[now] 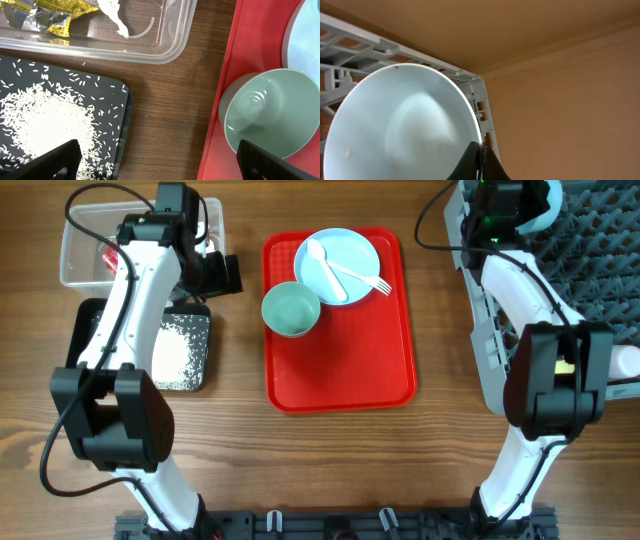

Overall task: Sort waste into correct bins and load items into the dishwasher rack
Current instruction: 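Carry the light blue bowl with the right gripper into the rack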

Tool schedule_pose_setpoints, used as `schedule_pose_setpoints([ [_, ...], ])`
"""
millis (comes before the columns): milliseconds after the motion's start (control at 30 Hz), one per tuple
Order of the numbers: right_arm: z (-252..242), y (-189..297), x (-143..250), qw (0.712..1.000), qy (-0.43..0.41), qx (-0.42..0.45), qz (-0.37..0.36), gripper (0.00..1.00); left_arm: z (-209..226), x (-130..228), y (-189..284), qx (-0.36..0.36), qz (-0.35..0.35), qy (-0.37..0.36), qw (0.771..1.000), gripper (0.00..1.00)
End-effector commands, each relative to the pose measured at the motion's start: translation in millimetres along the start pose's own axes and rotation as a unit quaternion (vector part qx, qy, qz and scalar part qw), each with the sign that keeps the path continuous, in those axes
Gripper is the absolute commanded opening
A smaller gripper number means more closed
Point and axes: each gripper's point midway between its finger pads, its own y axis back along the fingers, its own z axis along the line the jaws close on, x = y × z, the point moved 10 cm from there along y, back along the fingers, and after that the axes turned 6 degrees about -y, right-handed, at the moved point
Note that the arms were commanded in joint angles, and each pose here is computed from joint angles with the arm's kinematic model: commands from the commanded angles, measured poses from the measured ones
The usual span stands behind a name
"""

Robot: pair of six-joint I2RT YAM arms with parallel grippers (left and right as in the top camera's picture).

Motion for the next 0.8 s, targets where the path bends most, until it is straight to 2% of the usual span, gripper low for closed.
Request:
schedule_pose_setpoints([
  [0, 18, -5, 3, 1.0, 0.012, -0.008, 0.003, 0.04, 2, 1, -5, 0.002, 0.008, 0.01, 1.0, 1.0],
  [367, 33, -4, -1, 1.0, 0.015, -0.021, -0.012, 0.04, 2, 1, -5, 0.002, 0.008, 0.01, 1.0, 1.0],
  [767, 55, 26, -15, 0.997, 0.046, -0.053, -0.036, 0.04, 2, 1, -5, 0.002, 0.008, 0.01, 1.0, 1.0],
])
